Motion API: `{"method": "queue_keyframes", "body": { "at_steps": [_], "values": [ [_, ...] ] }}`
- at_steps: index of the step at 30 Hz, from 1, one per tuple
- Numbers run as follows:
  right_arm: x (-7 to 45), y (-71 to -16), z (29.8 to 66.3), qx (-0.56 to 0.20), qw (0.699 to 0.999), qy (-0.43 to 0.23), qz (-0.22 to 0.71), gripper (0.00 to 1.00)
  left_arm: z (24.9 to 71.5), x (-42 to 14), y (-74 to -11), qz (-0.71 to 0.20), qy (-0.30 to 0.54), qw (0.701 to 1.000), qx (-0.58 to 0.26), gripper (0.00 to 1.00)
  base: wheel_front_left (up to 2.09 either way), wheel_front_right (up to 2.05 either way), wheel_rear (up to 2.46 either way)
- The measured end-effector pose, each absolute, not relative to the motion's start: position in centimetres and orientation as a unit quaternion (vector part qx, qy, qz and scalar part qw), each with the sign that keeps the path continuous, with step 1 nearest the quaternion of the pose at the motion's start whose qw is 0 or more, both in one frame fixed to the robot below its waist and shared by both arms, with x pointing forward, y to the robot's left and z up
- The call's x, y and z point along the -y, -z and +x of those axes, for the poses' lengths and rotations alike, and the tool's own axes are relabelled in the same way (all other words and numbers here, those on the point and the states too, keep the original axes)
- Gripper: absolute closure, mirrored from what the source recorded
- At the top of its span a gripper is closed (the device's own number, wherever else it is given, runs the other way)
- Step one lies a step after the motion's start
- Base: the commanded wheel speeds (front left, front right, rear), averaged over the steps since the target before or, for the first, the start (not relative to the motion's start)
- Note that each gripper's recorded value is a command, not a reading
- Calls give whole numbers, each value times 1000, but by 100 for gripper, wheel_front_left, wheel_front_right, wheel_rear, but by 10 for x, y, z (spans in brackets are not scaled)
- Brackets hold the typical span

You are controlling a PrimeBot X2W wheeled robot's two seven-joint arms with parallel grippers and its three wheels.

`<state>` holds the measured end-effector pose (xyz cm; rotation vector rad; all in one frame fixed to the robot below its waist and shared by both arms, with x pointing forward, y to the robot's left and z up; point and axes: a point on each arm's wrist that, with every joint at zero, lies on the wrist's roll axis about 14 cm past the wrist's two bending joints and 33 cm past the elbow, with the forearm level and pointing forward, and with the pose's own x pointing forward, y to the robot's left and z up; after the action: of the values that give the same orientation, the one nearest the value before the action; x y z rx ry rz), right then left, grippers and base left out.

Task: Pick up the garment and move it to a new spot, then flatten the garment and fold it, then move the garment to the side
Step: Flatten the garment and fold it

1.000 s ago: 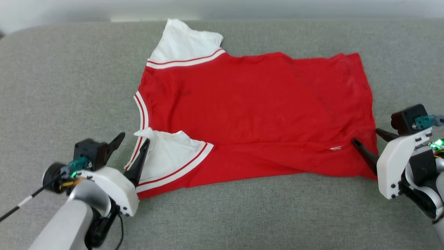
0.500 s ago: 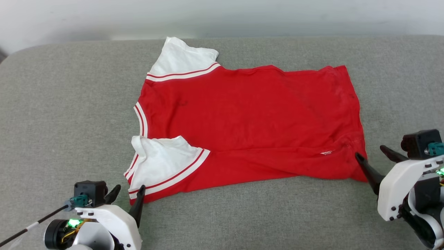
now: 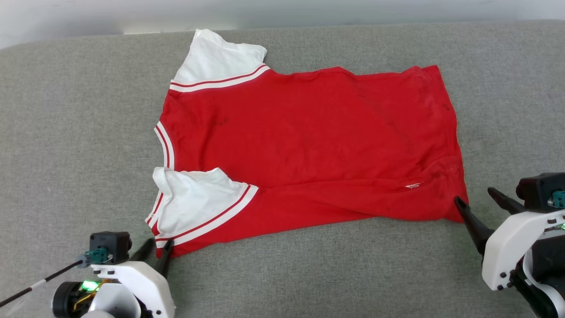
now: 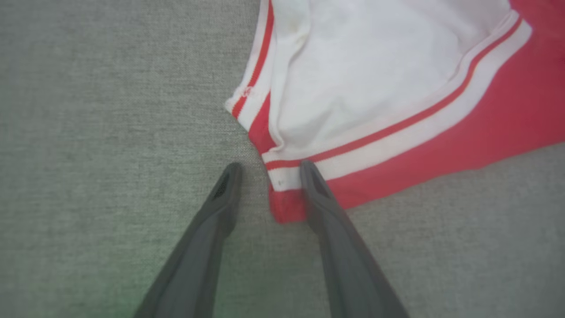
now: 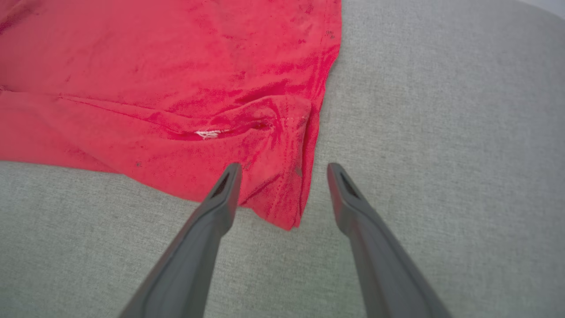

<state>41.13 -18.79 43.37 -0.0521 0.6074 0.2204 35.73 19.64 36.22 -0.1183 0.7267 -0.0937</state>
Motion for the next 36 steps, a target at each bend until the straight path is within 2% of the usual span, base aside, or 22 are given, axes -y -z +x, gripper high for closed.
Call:
{"method": "queue_keyframes", "body": {
  "at_steps": [16, 27, 28, 30, 36],
  "values": [
    [187, -396, 399, -376, 922, -88, -19, 0, 367, -198, -429, -22, 69, 969, -235, 100, 0, 0, 0],
    [174, -366, 408, -415, 905, -91, 4, 0, 363, -193, -433, -13, 86, 967, -239, 100, 0, 0, 0],
    [174, -364, 409, -418, 904, -92, 2, 51, 362, -193, -431, -13, 88, 966, -243, 100, 0, 0, 0],
    [174, -362, 412, -419, 903, -93, 1, 100, 361, -192, -427, -10, 92, 964, -249, 100, 0, 0, 0],
    [178, -365, 418, -412, 907, -89, 6, 100, 359, -198, -418, 17, 109, 958, -263, 100, 0, 0, 0]
  ]
}}
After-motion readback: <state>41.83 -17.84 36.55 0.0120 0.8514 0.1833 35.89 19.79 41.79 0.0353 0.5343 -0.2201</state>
